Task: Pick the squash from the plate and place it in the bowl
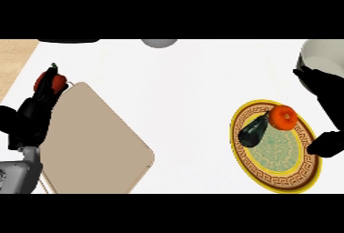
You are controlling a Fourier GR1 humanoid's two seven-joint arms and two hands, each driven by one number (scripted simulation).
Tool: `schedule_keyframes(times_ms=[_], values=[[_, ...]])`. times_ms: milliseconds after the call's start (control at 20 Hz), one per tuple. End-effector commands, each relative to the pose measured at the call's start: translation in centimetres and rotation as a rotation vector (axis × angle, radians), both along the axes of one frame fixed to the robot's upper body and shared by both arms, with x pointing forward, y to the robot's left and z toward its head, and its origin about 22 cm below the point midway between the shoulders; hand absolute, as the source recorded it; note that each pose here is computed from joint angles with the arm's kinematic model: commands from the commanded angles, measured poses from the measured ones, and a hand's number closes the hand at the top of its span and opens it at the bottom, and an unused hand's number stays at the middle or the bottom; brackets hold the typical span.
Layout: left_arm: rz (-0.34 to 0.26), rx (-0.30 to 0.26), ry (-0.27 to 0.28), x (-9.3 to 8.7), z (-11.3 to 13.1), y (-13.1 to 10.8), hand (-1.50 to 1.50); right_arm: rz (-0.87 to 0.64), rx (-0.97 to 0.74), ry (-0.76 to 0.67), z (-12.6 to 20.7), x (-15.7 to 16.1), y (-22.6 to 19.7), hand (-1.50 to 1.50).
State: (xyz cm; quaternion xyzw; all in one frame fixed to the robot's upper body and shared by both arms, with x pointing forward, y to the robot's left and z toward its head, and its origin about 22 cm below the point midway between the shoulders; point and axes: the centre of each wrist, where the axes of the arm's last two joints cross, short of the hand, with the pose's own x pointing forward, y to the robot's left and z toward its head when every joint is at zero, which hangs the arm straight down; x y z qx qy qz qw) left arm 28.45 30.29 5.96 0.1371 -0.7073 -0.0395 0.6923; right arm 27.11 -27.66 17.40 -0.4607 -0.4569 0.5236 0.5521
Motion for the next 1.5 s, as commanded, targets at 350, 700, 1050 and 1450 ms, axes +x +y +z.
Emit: schedule_keyframes(times_ms=[350, 700, 1050, 1450], values=[[0.004, 0.007, 0.003, -0.9, -0.3, 1.3, 0.0, -0.08, -0.124, 0.306, -3.3, 4.1, 1.1, -1.5], [0.022, -0.018, 0.01, -0.7, -0.9, -1.5, 0.0, -0.027, -0.231, 0.135, -5.5, 3.0, 2.8, -1.5], [0.036, 0.0, -0.005, 0.8, 0.3, 0.7, 0.0, -0.019, -0.218, 0.125, -7.5, 4.9, 1.6, -1.5], [0.011, -0.008, 0.018, 0.2, 0.8, -1.3, 0.0, -0.046, -0.238, 0.206, -14.1, 4.1, 1.1, -1.5]])
